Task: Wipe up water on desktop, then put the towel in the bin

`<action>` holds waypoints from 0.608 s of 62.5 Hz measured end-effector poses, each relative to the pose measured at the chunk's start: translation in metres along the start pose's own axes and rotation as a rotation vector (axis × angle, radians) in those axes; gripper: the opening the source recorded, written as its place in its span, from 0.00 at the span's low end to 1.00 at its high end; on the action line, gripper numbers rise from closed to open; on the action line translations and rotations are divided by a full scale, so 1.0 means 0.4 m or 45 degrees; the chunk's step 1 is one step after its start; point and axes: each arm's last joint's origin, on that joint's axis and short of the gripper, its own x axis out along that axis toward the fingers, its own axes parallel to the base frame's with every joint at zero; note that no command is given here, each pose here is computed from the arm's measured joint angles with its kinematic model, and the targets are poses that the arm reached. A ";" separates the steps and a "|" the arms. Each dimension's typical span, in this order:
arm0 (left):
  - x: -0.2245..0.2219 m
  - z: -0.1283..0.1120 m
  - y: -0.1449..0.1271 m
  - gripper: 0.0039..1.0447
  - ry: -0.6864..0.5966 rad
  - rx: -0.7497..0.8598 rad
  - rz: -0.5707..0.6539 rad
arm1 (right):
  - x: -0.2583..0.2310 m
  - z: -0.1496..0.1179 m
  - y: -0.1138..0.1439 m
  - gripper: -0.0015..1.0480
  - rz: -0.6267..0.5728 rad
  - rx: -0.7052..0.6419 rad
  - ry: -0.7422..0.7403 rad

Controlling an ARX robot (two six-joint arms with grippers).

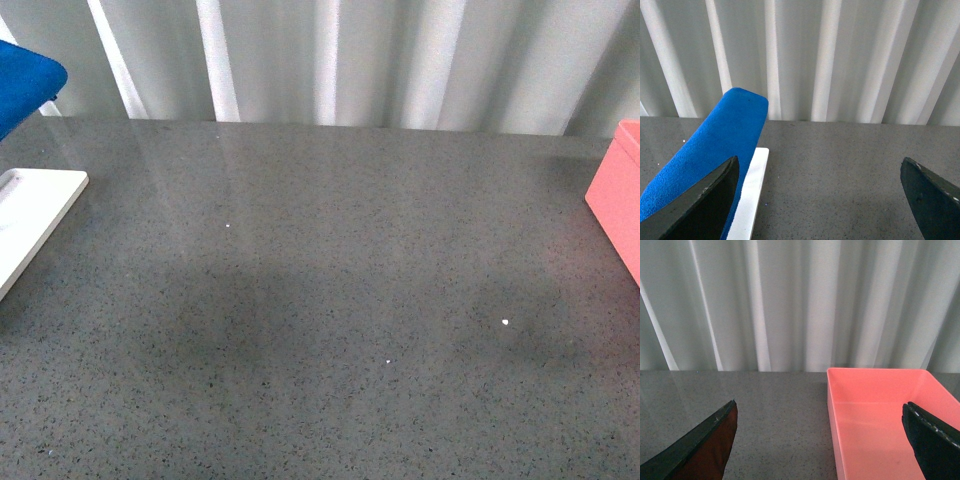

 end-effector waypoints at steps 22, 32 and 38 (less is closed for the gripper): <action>0.007 -0.013 0.001 0.94 0.126 -0.091 -0.028 | 0.000 0.000 0.000 0.93 0.000 0.000 0.000; 0.057 0.018 -0.002 0.94 0.173 -0.168 -0.189 | 0.000 0.000 0.000 0.93 0.000 0.000 0.000; 0.134 0.078 -0.001 0.94 0.141 -0.063 -0.217 | 0.000 0.000 0.000 0.93 0.000 0.000 0.000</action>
